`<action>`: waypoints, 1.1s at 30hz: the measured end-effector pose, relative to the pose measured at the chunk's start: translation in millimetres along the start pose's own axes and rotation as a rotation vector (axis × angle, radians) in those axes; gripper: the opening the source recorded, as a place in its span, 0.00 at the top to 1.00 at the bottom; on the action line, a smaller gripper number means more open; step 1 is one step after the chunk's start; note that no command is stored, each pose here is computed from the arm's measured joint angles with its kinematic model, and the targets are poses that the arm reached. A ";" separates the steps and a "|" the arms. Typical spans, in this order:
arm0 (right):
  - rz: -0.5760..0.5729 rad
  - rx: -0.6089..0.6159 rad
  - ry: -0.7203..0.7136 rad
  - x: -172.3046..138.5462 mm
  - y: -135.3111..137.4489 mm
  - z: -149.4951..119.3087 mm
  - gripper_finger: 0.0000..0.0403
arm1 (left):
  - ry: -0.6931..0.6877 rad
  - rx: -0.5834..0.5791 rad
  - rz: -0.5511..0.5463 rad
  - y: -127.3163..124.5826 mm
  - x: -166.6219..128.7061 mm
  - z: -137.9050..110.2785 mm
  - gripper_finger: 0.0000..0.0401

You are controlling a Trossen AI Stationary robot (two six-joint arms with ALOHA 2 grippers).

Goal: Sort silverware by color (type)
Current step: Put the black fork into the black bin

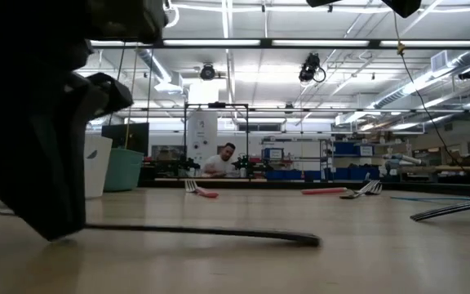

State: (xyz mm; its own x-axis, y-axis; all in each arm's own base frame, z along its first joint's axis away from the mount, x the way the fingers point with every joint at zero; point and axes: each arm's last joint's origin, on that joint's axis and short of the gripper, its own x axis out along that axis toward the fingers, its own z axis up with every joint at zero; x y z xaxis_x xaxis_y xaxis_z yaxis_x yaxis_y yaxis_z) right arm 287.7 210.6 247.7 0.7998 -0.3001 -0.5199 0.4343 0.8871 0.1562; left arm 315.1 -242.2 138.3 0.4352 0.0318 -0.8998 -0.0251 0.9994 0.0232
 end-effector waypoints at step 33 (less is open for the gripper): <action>0.021 0.012 0.016 -2.1 1.9 -1.7 0.74 | -0.001 -0.234 -0.086 7.5 -184.3 -54.4 0.95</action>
State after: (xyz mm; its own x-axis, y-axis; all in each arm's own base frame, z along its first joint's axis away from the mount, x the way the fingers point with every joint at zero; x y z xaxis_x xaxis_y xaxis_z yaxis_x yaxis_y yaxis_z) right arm 286.1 213.5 247.7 0.8020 -0.2755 -0.5299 0.4226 0.8888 0.1774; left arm 185.8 -241.2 280.6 0.4459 -0.0535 -0.8935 -0.1956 0.9683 -0.1556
